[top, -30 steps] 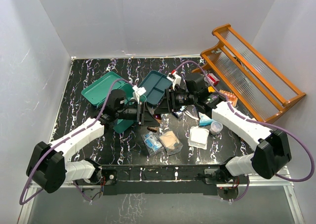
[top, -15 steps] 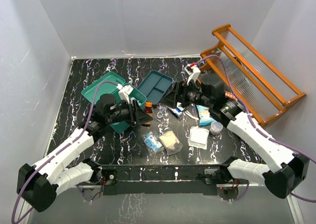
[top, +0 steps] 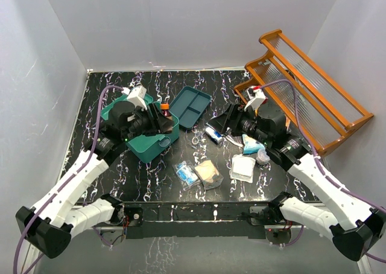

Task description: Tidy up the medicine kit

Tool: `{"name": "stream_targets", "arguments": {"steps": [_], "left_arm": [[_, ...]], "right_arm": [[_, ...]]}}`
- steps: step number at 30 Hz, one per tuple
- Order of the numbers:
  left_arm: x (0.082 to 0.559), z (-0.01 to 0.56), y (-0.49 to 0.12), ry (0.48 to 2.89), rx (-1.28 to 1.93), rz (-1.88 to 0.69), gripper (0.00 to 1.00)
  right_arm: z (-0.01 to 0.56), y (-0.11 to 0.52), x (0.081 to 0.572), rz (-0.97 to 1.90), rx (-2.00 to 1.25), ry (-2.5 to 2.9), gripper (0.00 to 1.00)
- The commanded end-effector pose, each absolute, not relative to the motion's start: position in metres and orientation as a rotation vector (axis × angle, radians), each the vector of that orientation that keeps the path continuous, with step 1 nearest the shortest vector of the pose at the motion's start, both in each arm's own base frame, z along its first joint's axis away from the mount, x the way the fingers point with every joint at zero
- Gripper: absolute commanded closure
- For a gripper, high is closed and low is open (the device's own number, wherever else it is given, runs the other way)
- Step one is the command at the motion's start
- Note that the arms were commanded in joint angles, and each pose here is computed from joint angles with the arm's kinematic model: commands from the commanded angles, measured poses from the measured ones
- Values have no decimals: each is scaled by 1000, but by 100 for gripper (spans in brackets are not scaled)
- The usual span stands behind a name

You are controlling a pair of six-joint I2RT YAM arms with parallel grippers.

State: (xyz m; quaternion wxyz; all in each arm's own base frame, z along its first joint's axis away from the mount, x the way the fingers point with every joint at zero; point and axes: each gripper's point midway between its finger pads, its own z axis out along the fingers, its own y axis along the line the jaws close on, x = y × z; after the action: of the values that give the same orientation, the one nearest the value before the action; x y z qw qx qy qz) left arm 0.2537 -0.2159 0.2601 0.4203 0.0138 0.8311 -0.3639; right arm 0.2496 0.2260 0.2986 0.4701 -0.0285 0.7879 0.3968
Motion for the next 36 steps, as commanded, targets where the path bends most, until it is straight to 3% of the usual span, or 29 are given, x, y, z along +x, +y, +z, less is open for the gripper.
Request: {"name": "stream_targets", "arguments": {"steps": [1,9,22,36], "left_arm": [[279,243,-181,2183,-251,-744,73],[305,203,-132,2175,-655,-704,73],[333,150,-119,2184,-962,-572,74],[335,117,-129,2293,-987,-466,71]], "right_arm": [[291,221,261,950,37,1919,29],[253,232,278,941,143,2038,32],[181,206,311,656,444,2160,37],[130,205,321,444,426,2354,39]]}}
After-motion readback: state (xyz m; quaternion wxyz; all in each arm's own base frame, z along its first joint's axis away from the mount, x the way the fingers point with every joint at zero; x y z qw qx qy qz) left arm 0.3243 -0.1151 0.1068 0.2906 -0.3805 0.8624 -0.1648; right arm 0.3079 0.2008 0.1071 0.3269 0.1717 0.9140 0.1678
